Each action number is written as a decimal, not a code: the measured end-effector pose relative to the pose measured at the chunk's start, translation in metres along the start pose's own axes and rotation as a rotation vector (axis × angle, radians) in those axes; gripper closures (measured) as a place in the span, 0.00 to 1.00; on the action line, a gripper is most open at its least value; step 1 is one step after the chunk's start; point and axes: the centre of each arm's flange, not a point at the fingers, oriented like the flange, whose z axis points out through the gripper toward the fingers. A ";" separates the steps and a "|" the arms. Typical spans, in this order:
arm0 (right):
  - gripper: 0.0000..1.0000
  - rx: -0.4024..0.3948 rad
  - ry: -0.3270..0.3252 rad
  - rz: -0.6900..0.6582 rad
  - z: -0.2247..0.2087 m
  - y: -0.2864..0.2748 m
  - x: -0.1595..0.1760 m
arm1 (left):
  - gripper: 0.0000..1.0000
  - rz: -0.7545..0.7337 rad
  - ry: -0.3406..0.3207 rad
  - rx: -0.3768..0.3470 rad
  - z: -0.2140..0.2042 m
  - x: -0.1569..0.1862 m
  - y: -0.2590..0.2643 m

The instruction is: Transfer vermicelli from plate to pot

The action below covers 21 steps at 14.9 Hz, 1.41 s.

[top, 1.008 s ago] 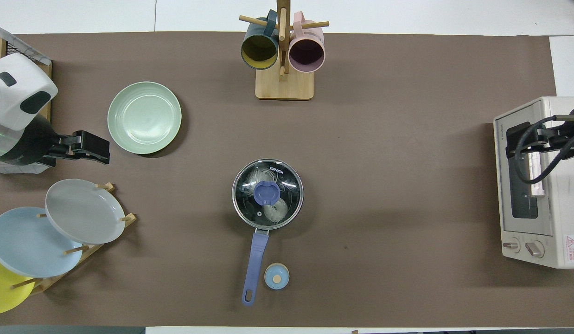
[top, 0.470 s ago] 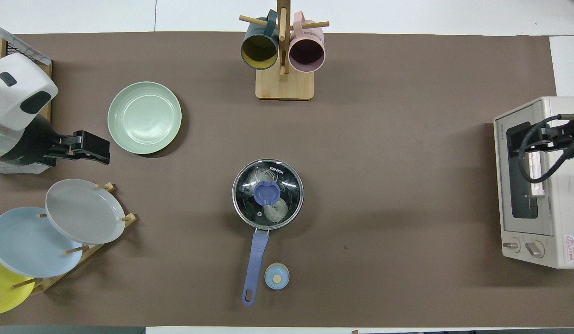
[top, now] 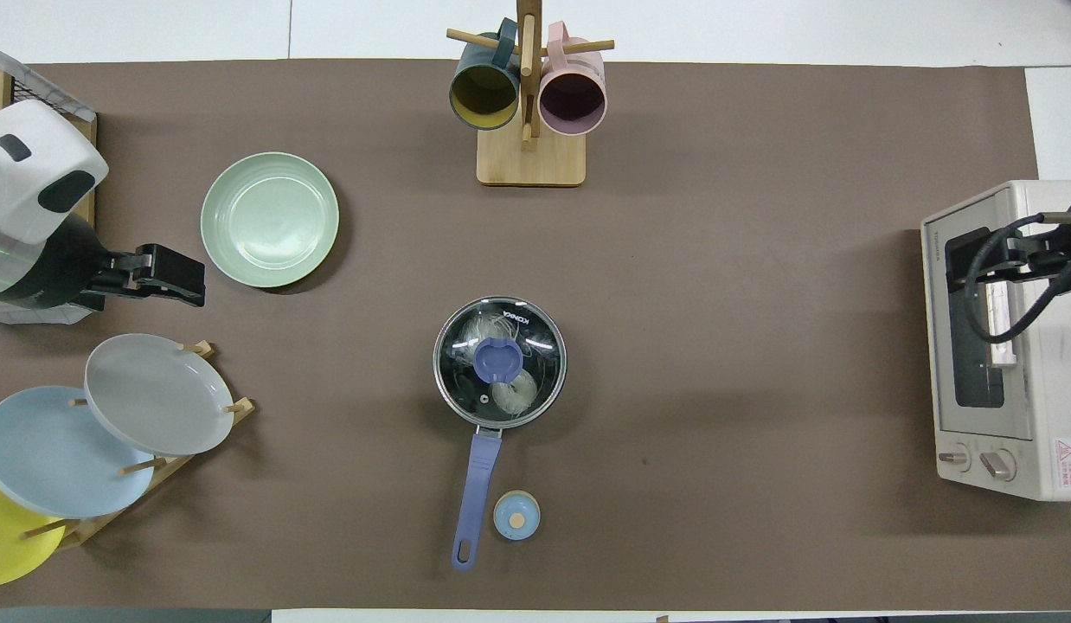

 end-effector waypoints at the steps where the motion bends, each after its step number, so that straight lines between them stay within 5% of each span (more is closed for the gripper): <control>1: 0.00 0.000 0.000 0.000 0.000 0.000 0.000 | 0.00 0.000 0.000 0.000 0.000 0.000 0.000; 21: 0.00 0.001 0.006 -0.022 -0.017 -0.011 -0.016 | 0.00 0.000 0.000 0.000 0.000 0.000 0.000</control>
